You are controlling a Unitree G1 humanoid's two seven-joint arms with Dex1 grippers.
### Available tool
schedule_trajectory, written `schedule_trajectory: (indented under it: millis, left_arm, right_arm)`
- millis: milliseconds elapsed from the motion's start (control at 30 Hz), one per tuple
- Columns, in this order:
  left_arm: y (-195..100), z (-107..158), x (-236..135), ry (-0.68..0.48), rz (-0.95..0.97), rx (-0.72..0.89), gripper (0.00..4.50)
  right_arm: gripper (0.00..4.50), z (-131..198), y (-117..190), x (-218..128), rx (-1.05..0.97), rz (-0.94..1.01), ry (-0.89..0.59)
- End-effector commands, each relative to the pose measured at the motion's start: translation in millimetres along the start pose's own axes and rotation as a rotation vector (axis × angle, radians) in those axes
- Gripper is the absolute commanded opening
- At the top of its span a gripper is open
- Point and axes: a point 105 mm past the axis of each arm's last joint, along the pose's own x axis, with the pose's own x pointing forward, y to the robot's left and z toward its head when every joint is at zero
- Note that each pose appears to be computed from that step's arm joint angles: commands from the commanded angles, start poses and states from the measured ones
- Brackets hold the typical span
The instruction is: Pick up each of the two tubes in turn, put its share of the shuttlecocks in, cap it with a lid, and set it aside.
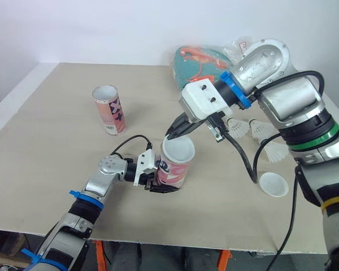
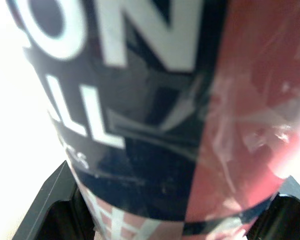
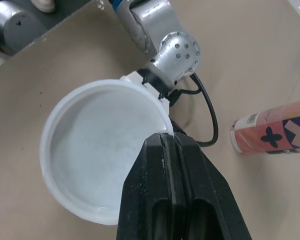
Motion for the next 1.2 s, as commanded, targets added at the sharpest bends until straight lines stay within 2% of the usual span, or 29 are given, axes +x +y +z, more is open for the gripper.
schedule_trajectory:
  millis: [33, 267, 967, 1200]
  left_arm:
    - [-10, -24, -2, 0.059, -0.017, -0.102, 3.17]
    - [-11, -24, -3, 0.058, -0.014, -0.107, 3.17]
    - [-14, -24, -3, 0.057, -0.014, -0.117, 3.17]
    - [-12, -24, -4, 0.059, -0.014, -0.117, 3.17]
  right_arm:
    - [0.09, -1, 10, 3, -0.054, 0.059, 0.043]
    - [0.09, -9, 12, 6, -0.084, 0.061, 0.087]
    - [0.09, 6, -12, -12, -0.123, -0.066, 0.054]
    - [0.09, 3, -1, -10, -0.119, -0.03, 0.067]
